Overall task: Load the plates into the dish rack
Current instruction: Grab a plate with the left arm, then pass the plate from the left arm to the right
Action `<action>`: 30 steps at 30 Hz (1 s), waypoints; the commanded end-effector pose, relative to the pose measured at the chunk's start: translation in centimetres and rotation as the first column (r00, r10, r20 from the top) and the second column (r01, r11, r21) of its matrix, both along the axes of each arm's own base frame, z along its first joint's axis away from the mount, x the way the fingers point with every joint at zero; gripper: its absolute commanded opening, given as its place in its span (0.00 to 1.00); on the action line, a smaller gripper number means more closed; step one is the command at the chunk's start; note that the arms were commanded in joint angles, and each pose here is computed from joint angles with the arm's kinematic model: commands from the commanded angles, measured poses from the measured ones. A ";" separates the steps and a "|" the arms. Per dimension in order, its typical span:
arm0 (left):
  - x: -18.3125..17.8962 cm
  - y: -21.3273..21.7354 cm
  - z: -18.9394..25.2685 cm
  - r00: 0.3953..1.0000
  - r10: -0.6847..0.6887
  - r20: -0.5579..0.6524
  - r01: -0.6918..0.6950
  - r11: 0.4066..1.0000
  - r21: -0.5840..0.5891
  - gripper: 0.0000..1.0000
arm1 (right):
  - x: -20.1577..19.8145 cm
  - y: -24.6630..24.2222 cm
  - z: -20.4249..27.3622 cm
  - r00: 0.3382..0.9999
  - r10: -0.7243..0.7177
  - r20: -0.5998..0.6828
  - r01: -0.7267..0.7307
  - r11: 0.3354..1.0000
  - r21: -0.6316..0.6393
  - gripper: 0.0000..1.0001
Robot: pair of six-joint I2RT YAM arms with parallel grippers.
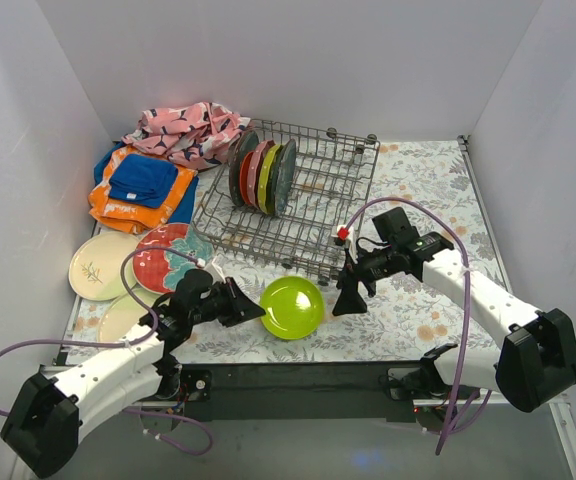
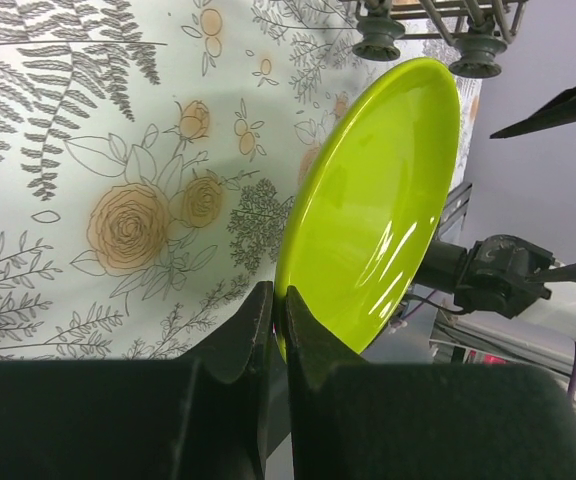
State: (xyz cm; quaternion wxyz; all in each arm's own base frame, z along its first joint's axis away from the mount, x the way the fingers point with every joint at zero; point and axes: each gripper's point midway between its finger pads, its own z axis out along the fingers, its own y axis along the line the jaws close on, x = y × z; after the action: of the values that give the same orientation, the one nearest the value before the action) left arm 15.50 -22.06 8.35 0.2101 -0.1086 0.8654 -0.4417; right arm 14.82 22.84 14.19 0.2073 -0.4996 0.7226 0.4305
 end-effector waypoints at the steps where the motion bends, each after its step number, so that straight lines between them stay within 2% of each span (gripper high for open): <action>1: 0.3 -1.4 2.2 0.996 -0.062 0.060 0.066 0.996 -0.068 0.00 | 0.1 0.9 0.9 0.990 -0.085 -0.111 0.090 0.995 0.041 0.99; 8: 1.4 -3.1 5.1 0.988 -0.102 0.114 0.117 0.984 -0.137 0.00 | 1.2 1.4 0.9 0.963 -0.193 -0.187 0.200 0.980 0.016 0.98; 13: 2.0 -4.0 6.6 0.983 -0.123 0.139 0.145 0.977 -0.159 0.00 | 1.6 1.6 1.4 0.953 -0.215 -0.213 0.225 0.974 0.022 0.98; 17: 2.5 -4.6 7.6 0.979 -0.132 0.157 0.158 0.973 -0.169 0.00 | 2.2 1.6 1.8 0.944 -0.240 -0.226 0.252 0.967 0.025 0.94; 20: 2.7 -4.8 7.7 0.979 -0.133 0.157 0.159 0.973 -0.167 0.00 | 2.7 1.5 2.3 0.929 -0.263 -0.260 0.280 0.960 0.031 0.78; 21: 2.9 -4.9 8.0 0.978 -0.133 0.164 0.161 0.972 -0.169 0.00 | 2.8 1.6 2.5 0.923 -0.264 -0.281 0.284 0.958 0.034 0.64; 23: 3.1 -5.0 8.0 0.978 -0.132 0.164 0.160 0.973 -0.167 0.00 | 3.3 1.4 3.0 0.915 -0.278 -0.293 0.303 0.952 0.043 0.45; 24: 3.3 -5.1 8.4 0.976 -0.133 0.174 0.162 0.972 -0.169 0.00 | 3.4 1.4 3.1 0.913 -0.277 -0.300 0.305 0.951 0.049 0.29; 27: 3.5 -5.4 8.6 0.977 -0.132 0.166 0.161 0.971 -0.175 0.00 | 3.7 1.5 3.5 0.904 -0.280 -0.324 0.314 0.948 0.056 0.11; 28: 3.5 -5.5 8.8 0.976 -0.139 0.165 0.169 0.969 -0.183 0.00 | 3.8 1.4 3.6 0.901 -0.282 -0.330 0.318 0.946 0.060 0.09; 29: 3.5 -5.7 8.8 0.977 -0.142 0.158 0.171 0.967 -0.187 0.04 | 4.0 1.3 3.7 0.895 -0.287 -0.340 0.327 0.943 0.063 0.07; 30: 3.6 -5.8 8.9 0.977 -0.143 0.157 0.173 0.965 -0.195 0.17 | 4.0 1.4 3.9 0.894 -0.278 -0.352 0.322 0.944 0.075 0.04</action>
State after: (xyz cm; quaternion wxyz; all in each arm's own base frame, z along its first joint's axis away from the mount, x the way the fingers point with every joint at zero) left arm 18.07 -26.91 14.61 0.2116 -0.0320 0.8246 -0.5237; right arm 18.57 23.07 15.09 0.1633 -0.2649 0.8255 0.4708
